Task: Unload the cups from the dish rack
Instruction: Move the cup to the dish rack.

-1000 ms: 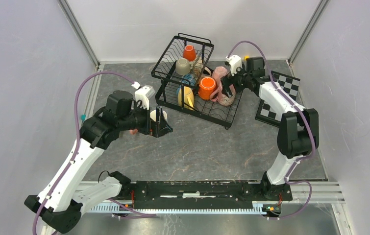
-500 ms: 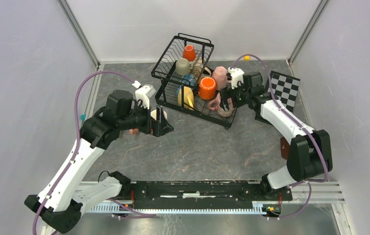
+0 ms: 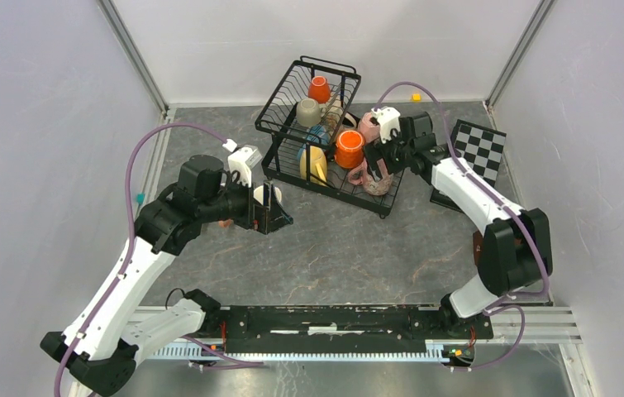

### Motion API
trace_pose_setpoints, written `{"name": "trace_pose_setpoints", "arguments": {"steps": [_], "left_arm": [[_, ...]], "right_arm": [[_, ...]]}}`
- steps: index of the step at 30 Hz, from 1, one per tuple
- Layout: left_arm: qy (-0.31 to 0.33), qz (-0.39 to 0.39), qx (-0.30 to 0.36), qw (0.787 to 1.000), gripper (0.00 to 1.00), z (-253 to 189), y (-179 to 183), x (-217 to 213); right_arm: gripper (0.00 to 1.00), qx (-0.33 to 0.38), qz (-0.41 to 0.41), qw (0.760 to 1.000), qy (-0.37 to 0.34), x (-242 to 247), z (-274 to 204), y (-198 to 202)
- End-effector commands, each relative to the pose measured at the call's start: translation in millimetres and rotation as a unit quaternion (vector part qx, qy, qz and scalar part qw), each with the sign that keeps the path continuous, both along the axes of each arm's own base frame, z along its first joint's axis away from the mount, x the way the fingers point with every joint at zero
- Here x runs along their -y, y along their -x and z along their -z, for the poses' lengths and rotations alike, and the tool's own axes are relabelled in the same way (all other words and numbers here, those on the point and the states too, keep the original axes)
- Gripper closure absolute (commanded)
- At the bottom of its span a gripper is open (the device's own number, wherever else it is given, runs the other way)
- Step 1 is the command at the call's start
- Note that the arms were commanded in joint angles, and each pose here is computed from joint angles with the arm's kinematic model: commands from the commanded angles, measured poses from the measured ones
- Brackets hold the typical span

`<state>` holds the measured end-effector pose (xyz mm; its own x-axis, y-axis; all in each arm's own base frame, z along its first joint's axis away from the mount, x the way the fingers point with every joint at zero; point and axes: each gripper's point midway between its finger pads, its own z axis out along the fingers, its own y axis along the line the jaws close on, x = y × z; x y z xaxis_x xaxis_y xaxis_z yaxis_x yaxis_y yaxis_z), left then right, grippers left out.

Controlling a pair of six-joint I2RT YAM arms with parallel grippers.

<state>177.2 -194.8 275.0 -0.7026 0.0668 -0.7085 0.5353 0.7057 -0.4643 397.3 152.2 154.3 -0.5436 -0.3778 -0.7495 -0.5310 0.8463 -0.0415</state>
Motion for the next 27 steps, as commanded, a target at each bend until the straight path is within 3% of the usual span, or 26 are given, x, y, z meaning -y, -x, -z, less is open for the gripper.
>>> {"name": "trace_pose_setpoints", "arguments": {"steps": [1,9,21,27], "left_arm": [[0.030,0.005,0.009,1.000,0.00,-13,2,7],[0.029,0.007,0.009,0.999,0.00,-13,3,6],[0.028,0.008,0.004,1.000,0.00,-11,1,8],[0.050,0.011,0.001,0.999,0.00,-12,0,16]], "right_arm": [[0.02,0.014,-0.035,0.999,0.010,-9,-10,-14],[0.02,-0.001,-0.058,0.998,0.019,-16,-2,-23],[0.02,-0.046,-0.031,0.998,0.038,-6,33,-18],[0.08,-0.038,-0.038,0.998,0.032,-7,28,-12]]}}
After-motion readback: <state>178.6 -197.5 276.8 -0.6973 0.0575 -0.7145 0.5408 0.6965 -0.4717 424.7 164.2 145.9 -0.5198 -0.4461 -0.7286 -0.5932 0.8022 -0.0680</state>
